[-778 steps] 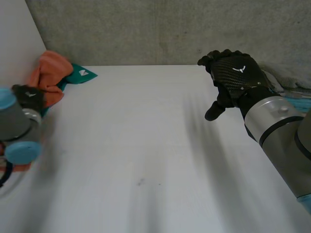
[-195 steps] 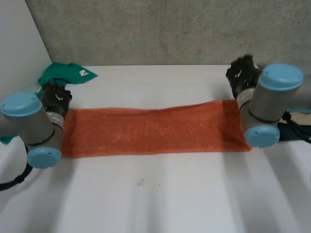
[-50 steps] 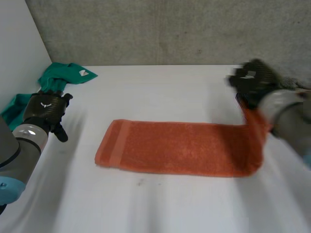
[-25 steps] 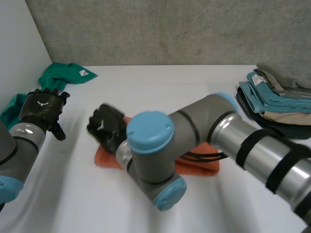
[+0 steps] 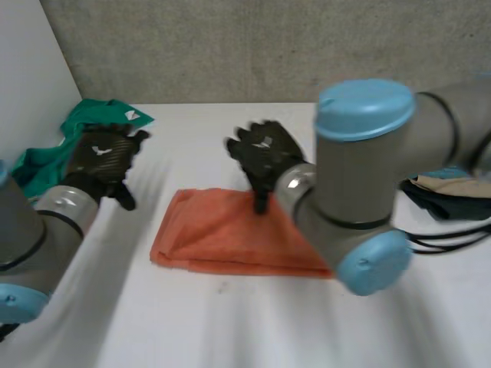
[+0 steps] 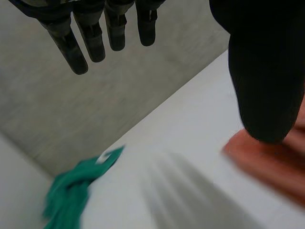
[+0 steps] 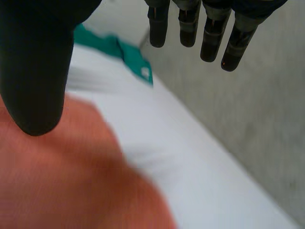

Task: Fold the laundry.

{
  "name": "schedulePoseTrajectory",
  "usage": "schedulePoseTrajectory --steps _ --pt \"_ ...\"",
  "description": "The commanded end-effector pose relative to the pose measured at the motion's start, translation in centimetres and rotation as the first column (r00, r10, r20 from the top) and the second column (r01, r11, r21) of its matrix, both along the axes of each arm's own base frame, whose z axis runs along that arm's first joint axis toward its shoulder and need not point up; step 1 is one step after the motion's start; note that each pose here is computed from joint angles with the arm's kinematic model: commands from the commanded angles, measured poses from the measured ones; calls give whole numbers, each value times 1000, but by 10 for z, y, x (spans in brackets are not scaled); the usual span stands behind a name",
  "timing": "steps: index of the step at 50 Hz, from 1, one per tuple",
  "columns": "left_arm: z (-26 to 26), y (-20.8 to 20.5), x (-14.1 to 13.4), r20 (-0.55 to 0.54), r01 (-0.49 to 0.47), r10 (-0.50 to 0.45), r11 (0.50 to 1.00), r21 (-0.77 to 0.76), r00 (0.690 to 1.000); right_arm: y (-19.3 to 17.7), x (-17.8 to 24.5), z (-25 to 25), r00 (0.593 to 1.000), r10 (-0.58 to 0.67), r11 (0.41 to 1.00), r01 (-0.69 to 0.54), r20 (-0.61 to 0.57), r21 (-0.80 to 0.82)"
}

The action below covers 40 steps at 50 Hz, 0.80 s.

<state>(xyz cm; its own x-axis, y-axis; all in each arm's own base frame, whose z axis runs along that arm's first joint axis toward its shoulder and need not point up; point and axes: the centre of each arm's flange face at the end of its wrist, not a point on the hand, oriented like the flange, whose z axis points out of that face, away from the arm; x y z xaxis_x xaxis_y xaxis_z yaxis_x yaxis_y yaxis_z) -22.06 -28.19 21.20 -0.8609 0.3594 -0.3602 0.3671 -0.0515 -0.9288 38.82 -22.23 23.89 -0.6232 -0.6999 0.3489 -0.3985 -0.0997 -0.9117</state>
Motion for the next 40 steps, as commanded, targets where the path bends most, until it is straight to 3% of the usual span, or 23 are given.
schedulePoseTrajectory --steps 1,9,17,24,34,40 --pt "-1 27 -48 -16 231 -231 973 -6 973 -9 -60 -42 986 -113 980 131 -121 153" --pt "-45 17 -70 12 267 -269 959 92 963 -2 -96 -79 973 -176 962 202 -147 184" --pt "-79 -15 -67 81 104 -116 986 131 990 3 -104 -100 971 -192 961 216 -144 173" --pt "-92 -17 -57 201 54 -81 989 138 976 -2 -104 -113 970 -202 964 222 -136 149" --pt "-72 -1 -57 198 76 -97 991 109 975 -15 -114 -116 957 -242 960 260 -161 105" --pt "-39 13 -53 138 77 -87 994 76 987 -19 -127 -102 933 -246 967 257 -262 6"
